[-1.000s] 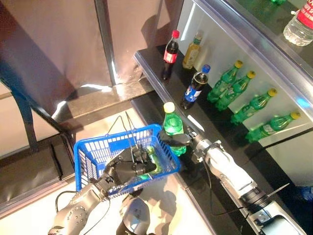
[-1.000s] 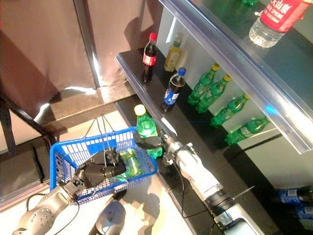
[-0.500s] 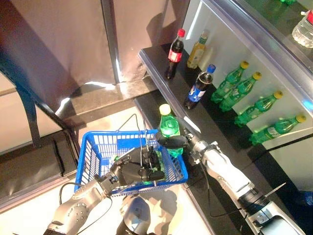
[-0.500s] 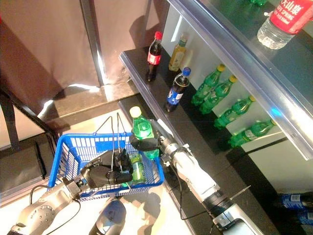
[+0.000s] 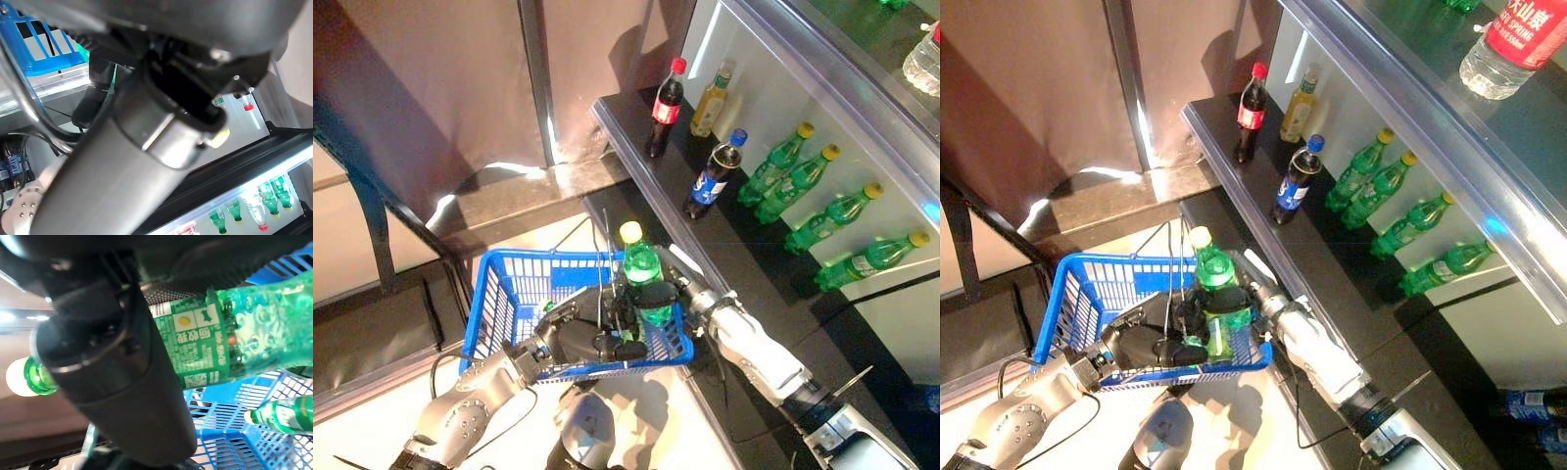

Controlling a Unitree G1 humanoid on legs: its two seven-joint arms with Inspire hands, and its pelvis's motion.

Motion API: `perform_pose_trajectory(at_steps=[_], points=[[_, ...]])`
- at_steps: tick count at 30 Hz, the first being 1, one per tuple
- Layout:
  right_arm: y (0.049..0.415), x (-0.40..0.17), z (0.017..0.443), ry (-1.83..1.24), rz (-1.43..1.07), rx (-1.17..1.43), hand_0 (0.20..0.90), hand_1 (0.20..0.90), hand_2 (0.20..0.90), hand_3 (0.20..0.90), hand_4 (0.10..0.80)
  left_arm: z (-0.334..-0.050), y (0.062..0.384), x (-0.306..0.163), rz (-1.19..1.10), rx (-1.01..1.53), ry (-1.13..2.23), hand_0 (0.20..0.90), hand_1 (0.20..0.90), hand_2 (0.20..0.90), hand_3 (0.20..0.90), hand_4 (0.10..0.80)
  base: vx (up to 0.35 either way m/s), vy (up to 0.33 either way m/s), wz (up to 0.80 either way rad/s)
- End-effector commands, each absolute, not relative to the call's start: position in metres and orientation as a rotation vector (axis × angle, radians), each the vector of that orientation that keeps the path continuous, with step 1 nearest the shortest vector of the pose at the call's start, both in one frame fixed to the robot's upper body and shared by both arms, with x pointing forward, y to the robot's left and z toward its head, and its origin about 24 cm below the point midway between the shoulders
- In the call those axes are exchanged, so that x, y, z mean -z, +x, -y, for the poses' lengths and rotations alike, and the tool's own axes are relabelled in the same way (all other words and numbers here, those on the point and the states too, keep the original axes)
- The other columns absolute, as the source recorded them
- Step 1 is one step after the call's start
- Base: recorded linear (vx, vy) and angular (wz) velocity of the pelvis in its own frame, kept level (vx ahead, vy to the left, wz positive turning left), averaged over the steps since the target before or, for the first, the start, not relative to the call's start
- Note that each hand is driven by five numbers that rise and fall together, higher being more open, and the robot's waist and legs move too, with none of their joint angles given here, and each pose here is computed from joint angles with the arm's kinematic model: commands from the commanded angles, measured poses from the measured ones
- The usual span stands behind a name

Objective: Pick up the drink and place into the basket.

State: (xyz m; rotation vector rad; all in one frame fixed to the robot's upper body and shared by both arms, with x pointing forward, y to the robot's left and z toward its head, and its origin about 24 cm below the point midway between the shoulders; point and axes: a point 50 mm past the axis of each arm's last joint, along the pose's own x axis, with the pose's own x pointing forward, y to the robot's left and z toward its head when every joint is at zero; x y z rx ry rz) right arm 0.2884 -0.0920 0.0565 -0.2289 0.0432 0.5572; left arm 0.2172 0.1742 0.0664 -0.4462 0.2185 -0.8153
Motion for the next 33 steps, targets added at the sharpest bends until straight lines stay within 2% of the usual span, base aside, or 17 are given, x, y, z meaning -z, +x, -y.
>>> perform_pose_trajectory(at_steps=[1,15,33], points=[[0.282,-0.086,0.062,-0.178,0.176,-0.667,0.3,0.3,0.3,0.2,0.1,-0.111,0.188,-0.2,0.615,1.488,-0.599,0.3,0.3,0.3,0.2,0.1,0.0,0.0,0.0],[0.278,-0.069,0.05,-0.227,0.111,-0.725,0.3,0.3,0.3,0.2,0.1,-0.103,0.183,-0.211,0.662,1.567,-0.578,0.3,0.3,0.3,0.2,0.1,0.0,0.0,0.0],[0.275,-0.076,0.021,-0.508,0.179,-0.893,0.3,0.3,0.3,0.2,0.1,-0.092,0.177,-0.22,0.683,1.68,-0.526,0.3,0.3,0.3,0.2,0.1,0.0,0.0,0.0]])
